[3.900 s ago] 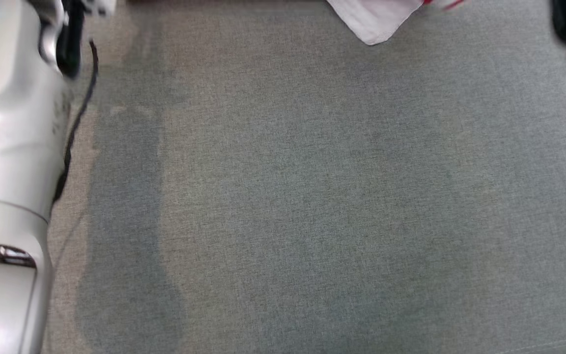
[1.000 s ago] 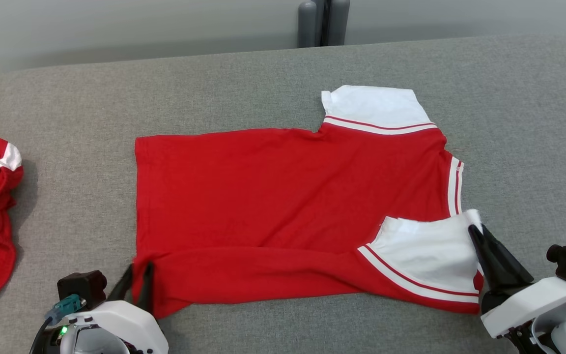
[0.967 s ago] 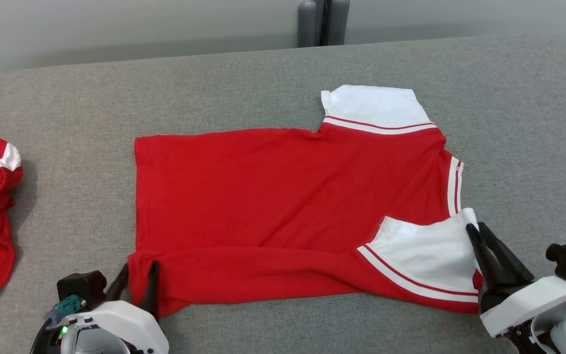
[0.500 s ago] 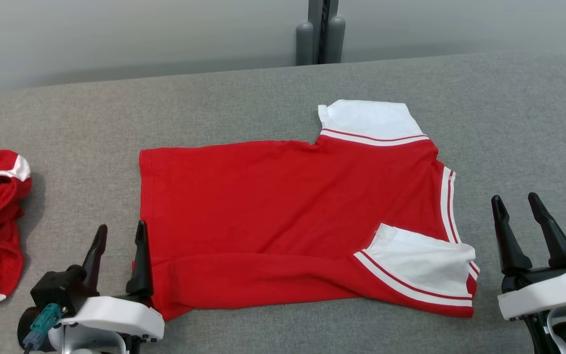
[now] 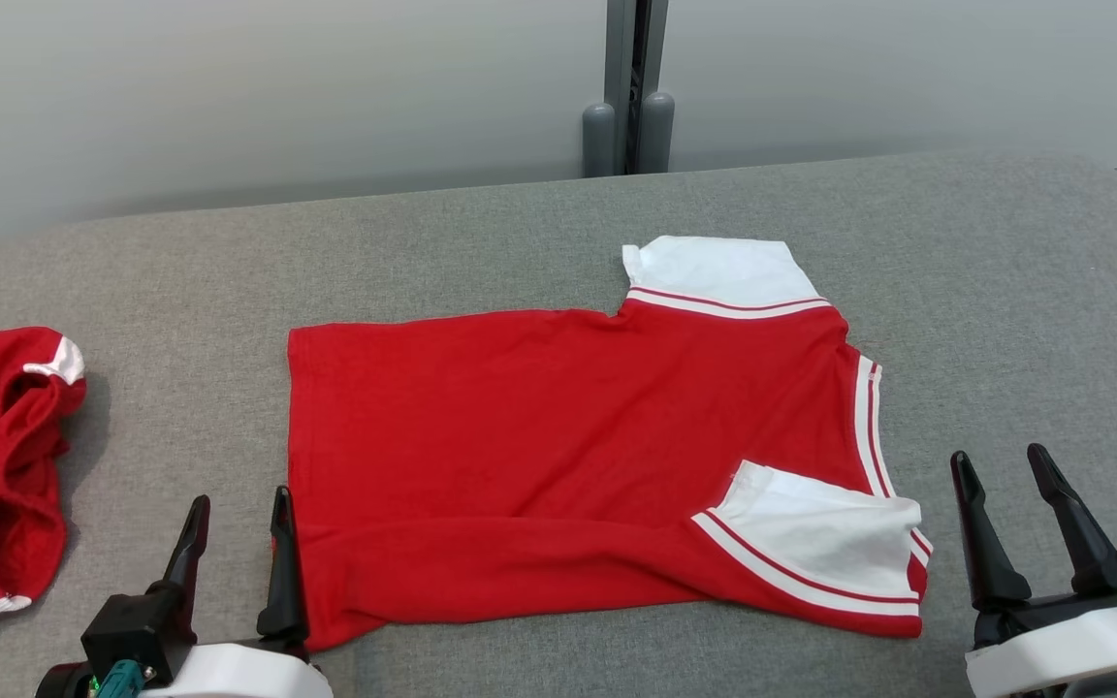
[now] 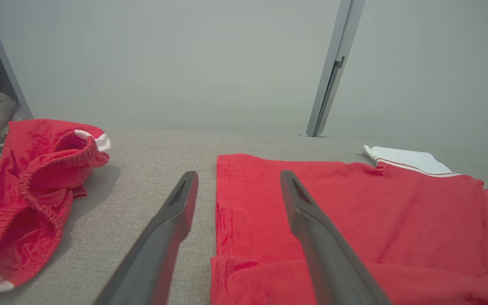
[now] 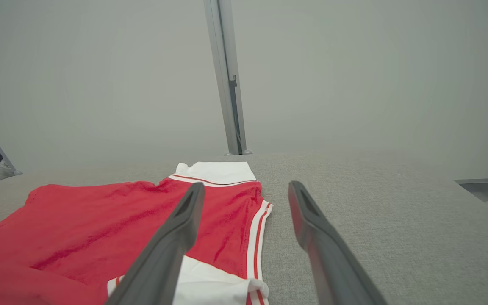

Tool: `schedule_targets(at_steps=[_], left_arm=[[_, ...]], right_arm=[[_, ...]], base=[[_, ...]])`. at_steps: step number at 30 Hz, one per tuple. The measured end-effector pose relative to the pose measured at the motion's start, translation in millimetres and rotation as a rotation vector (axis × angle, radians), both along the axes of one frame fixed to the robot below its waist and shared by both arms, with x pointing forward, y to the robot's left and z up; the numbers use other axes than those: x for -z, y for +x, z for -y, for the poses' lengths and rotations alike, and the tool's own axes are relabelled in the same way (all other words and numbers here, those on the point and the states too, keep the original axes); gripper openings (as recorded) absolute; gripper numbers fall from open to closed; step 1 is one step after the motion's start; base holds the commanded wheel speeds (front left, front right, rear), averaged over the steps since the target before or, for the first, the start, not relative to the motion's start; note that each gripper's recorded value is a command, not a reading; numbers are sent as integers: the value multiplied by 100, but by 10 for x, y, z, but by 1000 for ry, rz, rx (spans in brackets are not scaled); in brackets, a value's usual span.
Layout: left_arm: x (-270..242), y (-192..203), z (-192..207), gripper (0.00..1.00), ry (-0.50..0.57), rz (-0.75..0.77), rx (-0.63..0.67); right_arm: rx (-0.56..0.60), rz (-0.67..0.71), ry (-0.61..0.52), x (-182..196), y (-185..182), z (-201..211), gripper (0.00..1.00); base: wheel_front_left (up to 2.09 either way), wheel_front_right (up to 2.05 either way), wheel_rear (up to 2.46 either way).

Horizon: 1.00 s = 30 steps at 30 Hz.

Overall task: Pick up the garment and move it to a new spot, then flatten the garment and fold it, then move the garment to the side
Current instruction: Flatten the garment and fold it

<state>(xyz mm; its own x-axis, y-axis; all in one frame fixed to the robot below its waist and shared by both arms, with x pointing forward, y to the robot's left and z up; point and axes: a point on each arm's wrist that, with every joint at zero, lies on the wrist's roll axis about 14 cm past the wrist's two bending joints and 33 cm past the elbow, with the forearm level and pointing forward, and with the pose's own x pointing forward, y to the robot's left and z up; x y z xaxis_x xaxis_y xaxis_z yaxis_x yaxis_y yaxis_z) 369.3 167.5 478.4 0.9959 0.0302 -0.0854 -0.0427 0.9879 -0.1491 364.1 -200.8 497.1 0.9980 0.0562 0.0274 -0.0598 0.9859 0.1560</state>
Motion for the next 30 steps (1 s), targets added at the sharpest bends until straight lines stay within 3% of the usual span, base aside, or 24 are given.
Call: schedule_targets(at_steps=[17, 30], left_arm=[[127, -36, 20, 100, 8, -71, 10], [1015, -346, 73, 100, -60, -366, 15]], right_arm=[[4, -16, 1, 1, 17, -8, 100], [-30, -321, 54, 953, -222, -216, 100]], base=[[0, 0, 0], [0, 0, 0]])
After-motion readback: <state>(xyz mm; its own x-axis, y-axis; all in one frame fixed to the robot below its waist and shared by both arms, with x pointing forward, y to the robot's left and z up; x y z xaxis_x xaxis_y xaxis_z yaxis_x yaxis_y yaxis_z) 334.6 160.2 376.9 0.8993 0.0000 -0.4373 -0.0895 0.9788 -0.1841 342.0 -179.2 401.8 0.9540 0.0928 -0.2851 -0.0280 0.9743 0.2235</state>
